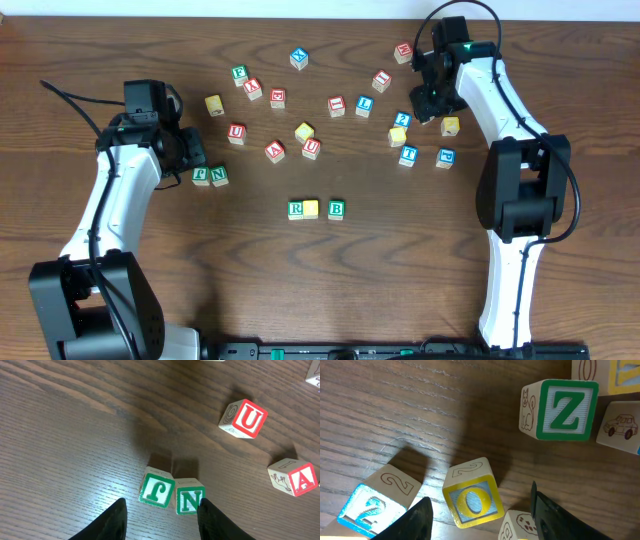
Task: Spell out ROBOT
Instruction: 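Lower the right gripper and close it on the yellow O block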
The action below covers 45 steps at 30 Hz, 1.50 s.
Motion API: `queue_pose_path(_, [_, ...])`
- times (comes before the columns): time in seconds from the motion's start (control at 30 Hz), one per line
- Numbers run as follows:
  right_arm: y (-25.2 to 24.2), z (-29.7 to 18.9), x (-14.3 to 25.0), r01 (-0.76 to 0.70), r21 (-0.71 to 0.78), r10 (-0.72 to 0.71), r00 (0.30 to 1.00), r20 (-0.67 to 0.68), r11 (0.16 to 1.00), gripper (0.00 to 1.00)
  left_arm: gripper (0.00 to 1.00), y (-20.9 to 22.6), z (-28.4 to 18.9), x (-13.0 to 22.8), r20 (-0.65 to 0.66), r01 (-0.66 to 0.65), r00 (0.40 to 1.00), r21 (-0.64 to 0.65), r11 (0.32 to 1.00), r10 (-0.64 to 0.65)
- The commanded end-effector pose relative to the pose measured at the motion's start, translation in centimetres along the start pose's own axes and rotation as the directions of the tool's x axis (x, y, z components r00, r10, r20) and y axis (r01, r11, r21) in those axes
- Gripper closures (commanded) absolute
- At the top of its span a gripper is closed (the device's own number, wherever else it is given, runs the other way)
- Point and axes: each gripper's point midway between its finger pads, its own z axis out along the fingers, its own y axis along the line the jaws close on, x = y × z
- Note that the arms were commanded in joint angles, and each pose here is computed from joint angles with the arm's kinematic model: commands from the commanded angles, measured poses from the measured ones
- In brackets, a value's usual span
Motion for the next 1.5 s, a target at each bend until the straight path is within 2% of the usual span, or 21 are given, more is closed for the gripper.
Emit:
queue_pose_path(0.0, [0.4, -0.2, -0.6, 0.005, -0.003, -0.004, 1.000, 0.015, 1.000, 0.42, 0.55, -0.1, -0.6, -0.8, 0.024, -0.007, 1.000, 0.001, 1.000, 0.007])
queue_pose_path(0.5, [1.3, 0.0, -0.4, 0.010, -0.055, -0.009, 1.000, 0.014, 0.998, 0.48, 0.55, -0.1, -0.6, -0.8, 0.024, -0.007, 1.000, 0.001, 1.000, 0.007])
queue_pose_path(1.2, [1.0, 1.3, 0.9, 0.031, -0.031, -0.031, 0.999, -0.018, 0.999, 0.48, 0.55, -0.1, -0.6, -0.7, 0.024, -0.007, 1.000, 0.001, 1.000, 0.007])
queue_pose_path(1.47, [1.1, 1.5, 1.1, 0.030, -0.033, -0.031, 0.999, -0.026, 0.999, 0.65, 0.55, -0.1, -0.6, -0.8, 0.024, -0.007, 1.000, 0.001, 1.000, 0.007])
